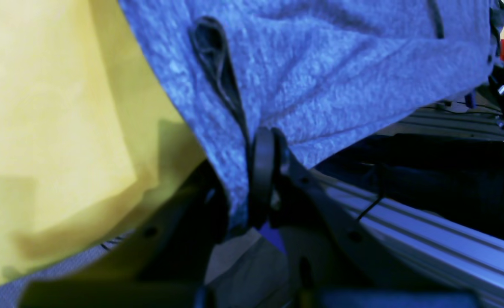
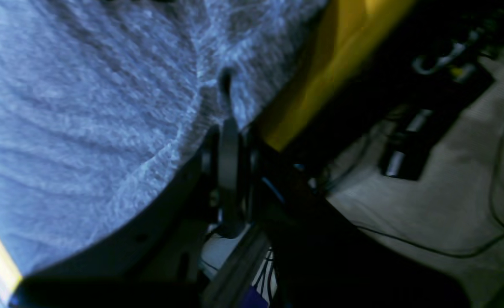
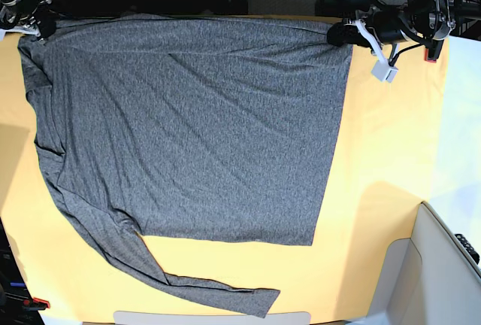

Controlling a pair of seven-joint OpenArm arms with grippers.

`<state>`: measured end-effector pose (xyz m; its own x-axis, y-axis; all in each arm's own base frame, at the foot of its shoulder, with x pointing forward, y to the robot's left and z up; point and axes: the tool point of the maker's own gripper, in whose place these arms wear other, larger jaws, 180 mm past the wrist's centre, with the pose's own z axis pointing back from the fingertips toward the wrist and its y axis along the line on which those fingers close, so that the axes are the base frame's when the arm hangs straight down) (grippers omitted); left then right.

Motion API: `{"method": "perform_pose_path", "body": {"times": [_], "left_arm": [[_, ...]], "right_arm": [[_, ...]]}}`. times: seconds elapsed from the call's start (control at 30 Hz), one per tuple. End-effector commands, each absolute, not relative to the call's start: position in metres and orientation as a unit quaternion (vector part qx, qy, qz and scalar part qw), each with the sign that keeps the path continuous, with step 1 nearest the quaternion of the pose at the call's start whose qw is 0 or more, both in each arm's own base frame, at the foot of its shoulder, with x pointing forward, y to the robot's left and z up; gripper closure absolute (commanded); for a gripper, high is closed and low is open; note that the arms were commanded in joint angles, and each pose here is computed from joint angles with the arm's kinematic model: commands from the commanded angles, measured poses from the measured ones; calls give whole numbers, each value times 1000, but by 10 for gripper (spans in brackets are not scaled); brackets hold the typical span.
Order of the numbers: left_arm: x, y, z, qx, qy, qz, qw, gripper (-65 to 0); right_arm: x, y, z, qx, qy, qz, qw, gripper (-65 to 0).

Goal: Fold the T-shirt properly

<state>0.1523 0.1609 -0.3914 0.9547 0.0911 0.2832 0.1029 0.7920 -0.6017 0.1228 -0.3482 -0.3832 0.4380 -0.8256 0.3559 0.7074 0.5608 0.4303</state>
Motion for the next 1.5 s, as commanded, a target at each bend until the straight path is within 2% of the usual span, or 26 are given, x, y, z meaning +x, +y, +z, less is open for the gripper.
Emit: {"method": "perform_pose_path", "body": {"times": [0.0,0.23,0.53,0.8,1.03,1.47], "left_arm": [[157,164,-384,-320,-162,-9,933,-5],[169,164,-378,-320,-177,-16,931,-5],[210,162,-361,-320,-220,-37,921,-5],[233,162,-381,-333,-195,-19,922,-5],[244,165,-399,-293,-176,-38,939,-5],[256,167,-398,-292,-189,-32,937,-6]], "right_arm": [[124,-358,-373,91,-285,-448,843,0],[150,-367,-345,89,-334,-431,833,0],[218,-349,-323,141,-389,-405,816,0],[260,-329,-344,162,-367,-394,827,0],[251,-329,-362,135,-348,-407,834,0],[253,-328,-364,132,-349,-411,832,0]]}}
